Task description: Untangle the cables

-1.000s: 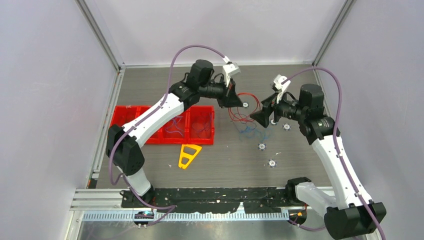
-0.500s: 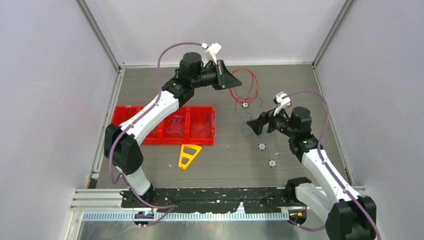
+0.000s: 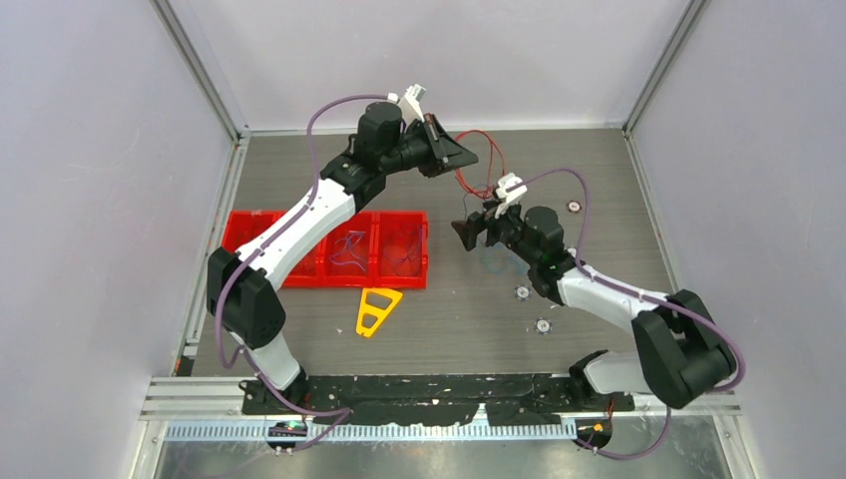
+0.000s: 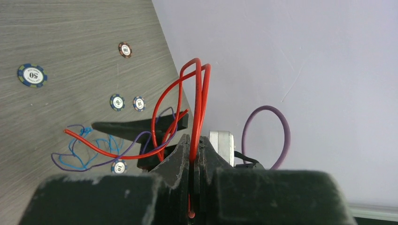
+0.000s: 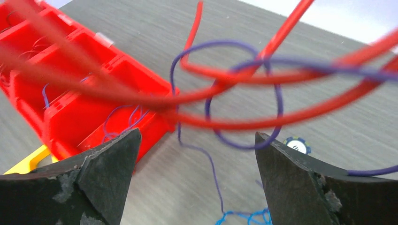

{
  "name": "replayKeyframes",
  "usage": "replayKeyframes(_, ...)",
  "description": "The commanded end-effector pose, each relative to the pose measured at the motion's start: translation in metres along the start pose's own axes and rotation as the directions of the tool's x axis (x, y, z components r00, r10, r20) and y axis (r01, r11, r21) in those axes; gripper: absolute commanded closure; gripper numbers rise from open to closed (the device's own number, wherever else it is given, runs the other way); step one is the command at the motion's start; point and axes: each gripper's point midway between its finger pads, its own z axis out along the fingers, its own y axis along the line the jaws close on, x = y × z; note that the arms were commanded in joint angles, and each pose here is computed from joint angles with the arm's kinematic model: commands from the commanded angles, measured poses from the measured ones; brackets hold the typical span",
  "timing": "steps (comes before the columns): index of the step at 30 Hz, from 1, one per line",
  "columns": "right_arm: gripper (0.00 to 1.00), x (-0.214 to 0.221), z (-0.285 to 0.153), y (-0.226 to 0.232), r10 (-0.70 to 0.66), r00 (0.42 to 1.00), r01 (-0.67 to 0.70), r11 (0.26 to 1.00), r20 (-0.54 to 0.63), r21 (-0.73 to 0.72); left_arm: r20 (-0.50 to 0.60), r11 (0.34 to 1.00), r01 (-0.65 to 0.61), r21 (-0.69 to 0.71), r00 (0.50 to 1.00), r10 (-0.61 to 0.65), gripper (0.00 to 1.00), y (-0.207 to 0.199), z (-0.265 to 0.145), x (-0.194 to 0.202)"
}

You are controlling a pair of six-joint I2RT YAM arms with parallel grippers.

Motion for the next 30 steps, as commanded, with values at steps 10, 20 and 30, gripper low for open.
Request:
replayKeyframes(10, 0.95, -0.020, -0.003, -0.019, -0.140, 0.990, 0.140, 0.988, 0.006, 0.064, 0.228, 0.974, -0.203, 0.096, 0.957, 0.177, 1.00, -0.062, -0.040, -0.078)
replayKeyframes(20, 0.95, 0.051, -0.098, -0.054, -0.235, 0.930, 0.269, 0.959, -0.283, 0.088, 0.390, 0.909, -0.416, 0.032, 0.842, 0.372, 1.00, -0.085, -0.072, -0.151)
replayKeyframes(30, 0.95, 0.040, -0.092, -0.075, -0.198, 0.929, 0.245, 0.962, -0.312, 0.121, 0.107, 0.814, -0.563, -0.145, 0.809, 0.578, 1.00, 0.002, -0.131, -0.104)
